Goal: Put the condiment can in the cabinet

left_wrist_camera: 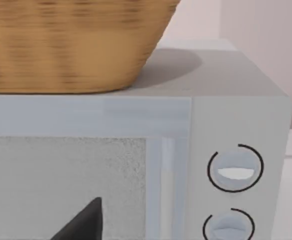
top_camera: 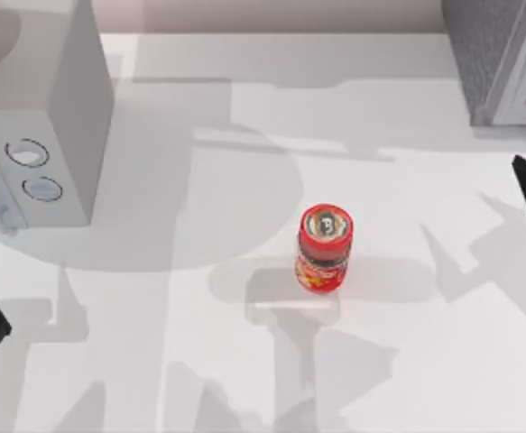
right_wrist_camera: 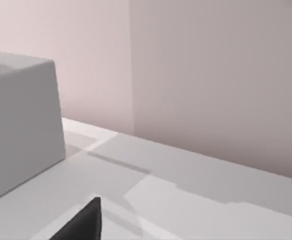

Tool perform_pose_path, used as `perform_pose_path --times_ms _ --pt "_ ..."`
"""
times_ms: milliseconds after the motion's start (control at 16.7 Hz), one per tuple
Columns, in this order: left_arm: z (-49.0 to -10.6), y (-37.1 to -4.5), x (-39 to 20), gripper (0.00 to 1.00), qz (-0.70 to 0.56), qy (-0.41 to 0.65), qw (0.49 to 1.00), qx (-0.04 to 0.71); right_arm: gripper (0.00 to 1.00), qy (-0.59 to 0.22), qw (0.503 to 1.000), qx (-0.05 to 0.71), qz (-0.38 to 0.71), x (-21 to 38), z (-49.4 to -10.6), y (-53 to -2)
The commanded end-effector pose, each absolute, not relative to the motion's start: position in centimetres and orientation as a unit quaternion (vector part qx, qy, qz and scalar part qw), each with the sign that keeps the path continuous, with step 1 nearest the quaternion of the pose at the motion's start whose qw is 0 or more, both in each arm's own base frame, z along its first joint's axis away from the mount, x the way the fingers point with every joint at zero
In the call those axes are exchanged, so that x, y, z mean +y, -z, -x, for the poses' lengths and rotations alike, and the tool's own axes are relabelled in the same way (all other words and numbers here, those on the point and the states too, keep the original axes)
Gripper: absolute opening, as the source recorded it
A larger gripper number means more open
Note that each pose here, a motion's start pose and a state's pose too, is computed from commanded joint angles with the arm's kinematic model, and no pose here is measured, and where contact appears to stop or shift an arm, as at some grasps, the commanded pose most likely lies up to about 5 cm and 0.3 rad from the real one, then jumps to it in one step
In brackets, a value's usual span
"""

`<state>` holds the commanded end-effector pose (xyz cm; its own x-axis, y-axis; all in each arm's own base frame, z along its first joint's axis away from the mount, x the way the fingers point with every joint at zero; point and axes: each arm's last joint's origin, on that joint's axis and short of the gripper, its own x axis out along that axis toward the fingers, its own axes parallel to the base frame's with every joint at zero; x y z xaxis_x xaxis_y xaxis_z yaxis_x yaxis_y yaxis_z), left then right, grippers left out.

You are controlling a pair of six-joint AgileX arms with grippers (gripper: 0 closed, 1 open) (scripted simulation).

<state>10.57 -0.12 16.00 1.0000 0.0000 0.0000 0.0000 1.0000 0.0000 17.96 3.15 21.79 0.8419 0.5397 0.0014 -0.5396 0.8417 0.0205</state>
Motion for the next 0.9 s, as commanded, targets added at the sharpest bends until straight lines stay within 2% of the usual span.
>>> perform_pose_path --times_ms 360,660,900 --pt "-10.6 -16.0 -0.1 1.0 0.0 0.0 1.0 0.0 1.0 -0.47 0.882 0.0 -0.011 6.3 -26.8 -19.8" --pt "-10.6 -16.0 -0.1 1.0 0.0 0.0 1.0 0.0 1.0 -0.596 0.803 0.0 -0.01 8.5 -32.6 -12.8" --pt "-10.6 -16.0 -0.1 1.0 0.0 0.0 1.0 0.0 1.0 -0.662 0.749 0.004 -0.009 9.1 -34.4 -6.1"
